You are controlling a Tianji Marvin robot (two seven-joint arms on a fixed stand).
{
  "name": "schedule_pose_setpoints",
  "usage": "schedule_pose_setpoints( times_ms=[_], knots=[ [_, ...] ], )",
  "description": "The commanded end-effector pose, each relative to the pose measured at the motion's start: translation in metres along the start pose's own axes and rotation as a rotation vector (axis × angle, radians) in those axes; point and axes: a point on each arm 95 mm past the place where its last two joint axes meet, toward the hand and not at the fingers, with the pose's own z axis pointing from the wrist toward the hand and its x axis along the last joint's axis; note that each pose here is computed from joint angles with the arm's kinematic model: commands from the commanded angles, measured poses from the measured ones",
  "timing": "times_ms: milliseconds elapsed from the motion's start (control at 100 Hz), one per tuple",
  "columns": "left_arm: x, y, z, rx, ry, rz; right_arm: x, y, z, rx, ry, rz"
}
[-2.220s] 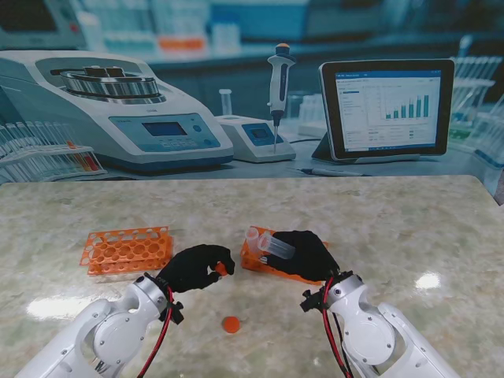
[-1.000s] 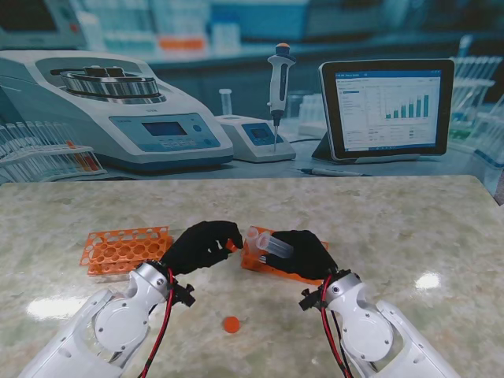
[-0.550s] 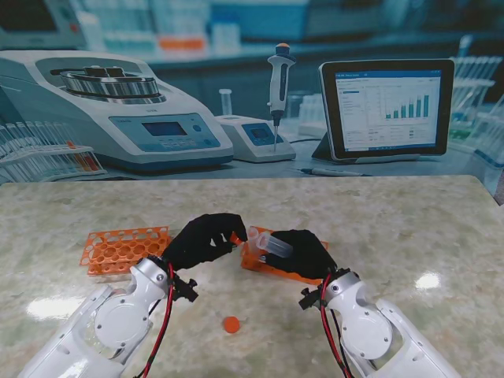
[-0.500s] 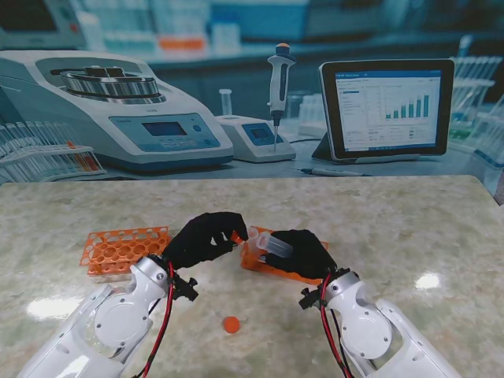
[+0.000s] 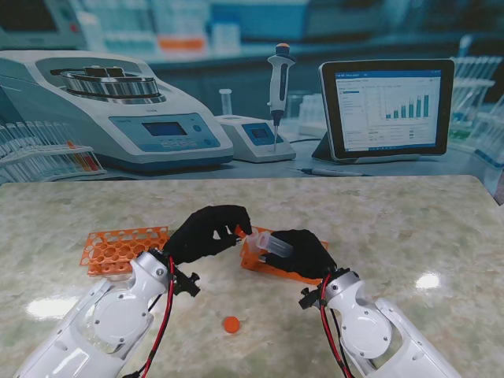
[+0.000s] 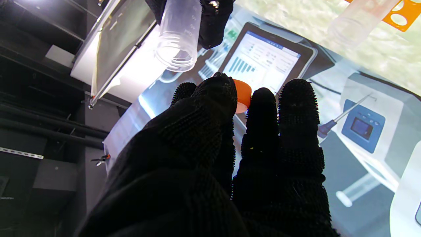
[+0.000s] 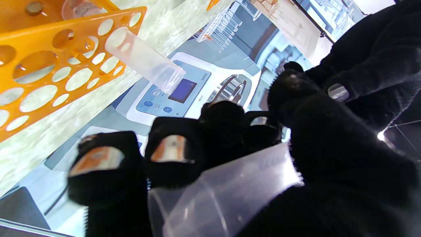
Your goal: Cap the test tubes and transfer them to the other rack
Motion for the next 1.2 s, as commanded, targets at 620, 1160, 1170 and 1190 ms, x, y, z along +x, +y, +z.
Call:
schedule_pose_setpoints(
  times_ms=[620, 1160, 1170, 1190],
  knots=[
    [0.025, 0.006, -0.007, -0.032, 0.079, -0.012, -0.003, -0.003, 0.003, 0.009, -0.022, 0.014],
    [0.024, 0.016, -0.005, -0.061, 0.072, -0.018, -0.005, -0.003, 0.003, 0.008, -0.022, 0.013],
    [0.024, 0.016, -0.005, -0.061, 0.072, -0.019, -0.005, -0.003, 0.003, 0.008, -0.022, 0.013],
    [0.024, 0.017, -0.005, -0.062, 0.071, -0.02, -0.005, -0.002, 0.003, 0.008, -0.022, 0.013]
  ],
)
